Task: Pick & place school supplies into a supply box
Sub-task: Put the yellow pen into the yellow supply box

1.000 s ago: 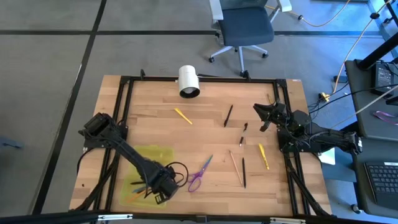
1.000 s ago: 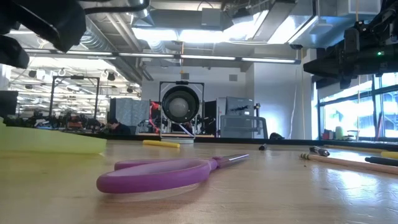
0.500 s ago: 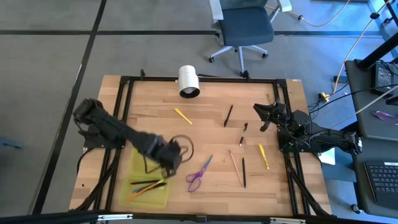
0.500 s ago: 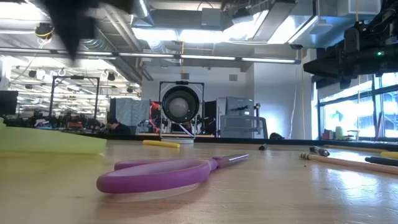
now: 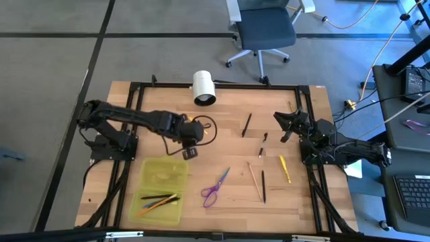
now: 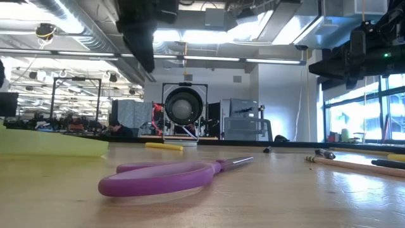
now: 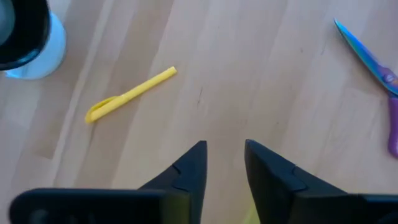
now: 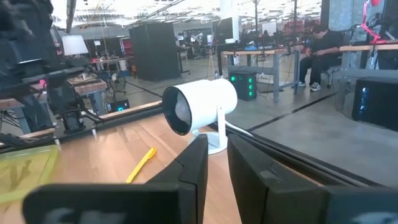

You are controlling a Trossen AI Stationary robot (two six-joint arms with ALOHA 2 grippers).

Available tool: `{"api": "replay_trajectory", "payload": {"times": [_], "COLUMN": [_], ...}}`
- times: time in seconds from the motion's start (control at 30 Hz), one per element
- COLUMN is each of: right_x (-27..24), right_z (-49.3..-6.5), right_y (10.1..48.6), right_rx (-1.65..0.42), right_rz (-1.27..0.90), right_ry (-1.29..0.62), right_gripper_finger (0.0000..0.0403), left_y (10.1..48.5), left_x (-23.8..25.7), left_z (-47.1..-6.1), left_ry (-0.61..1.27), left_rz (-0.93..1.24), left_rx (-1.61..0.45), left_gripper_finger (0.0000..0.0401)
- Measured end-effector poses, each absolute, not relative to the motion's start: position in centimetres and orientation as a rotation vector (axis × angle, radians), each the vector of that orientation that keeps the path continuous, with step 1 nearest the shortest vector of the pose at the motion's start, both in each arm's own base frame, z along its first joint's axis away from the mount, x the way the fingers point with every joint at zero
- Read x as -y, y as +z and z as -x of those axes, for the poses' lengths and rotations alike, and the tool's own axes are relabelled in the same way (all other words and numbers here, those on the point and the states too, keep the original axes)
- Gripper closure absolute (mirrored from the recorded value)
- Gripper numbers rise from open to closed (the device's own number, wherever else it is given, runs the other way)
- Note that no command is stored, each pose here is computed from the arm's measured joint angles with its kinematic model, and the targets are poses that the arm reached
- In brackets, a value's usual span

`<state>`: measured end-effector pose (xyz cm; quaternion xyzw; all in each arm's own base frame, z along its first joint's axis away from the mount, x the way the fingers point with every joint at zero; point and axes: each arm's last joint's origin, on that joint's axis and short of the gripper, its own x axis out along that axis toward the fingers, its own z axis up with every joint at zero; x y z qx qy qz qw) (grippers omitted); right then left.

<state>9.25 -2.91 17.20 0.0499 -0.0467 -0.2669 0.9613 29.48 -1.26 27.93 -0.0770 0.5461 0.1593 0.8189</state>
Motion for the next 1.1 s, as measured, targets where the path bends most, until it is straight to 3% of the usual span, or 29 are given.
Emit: {"api": "replay_trajectory", "payload": {"times": [0.23, 0.33, 0.63, 0.83, 1.1], "right_x": [2.9, 2.9, 2.9, 2.9, 2.9], "right_z": [-9.2, -9.2, -9.2, -9.2, -9.2], "right_y": [17.2, 17.2, 17.2, 17.2, 17.2], "right_rx": [0.093, 0.093, 0.088, 0.086, 0.081], "right_rz": [-0.095, -0.095, -0.079, -0.072, -0.058], "right_ry": [-0.542, -0.541, -0.543, -0.543, -0.543], "right_gripper_finger": [0.0336, 0.0336, 0.0336, 0.0336, 0.0336], "left_y": [27.9, 27.9, 26.8, 23.3, 17.9], "left_x": [-0.7, -1.1, -2.9, -6.2, -11.0], "left_z": [-29.5, -29.5, -30.3, -32.1, -33.1], "left_ry": [0.328, 0.346, 0.365, 0.227, 0.196], "left_rz": [0.111, 0.104, 0.052, -0.064, -0.071], "left_rx": [-1.179, -1.177, -1.205, -1.33, -1.468], "left_gripper_finger": [0.0198, 0.0176, 0.0173, 0.0175, 0.0187]}}
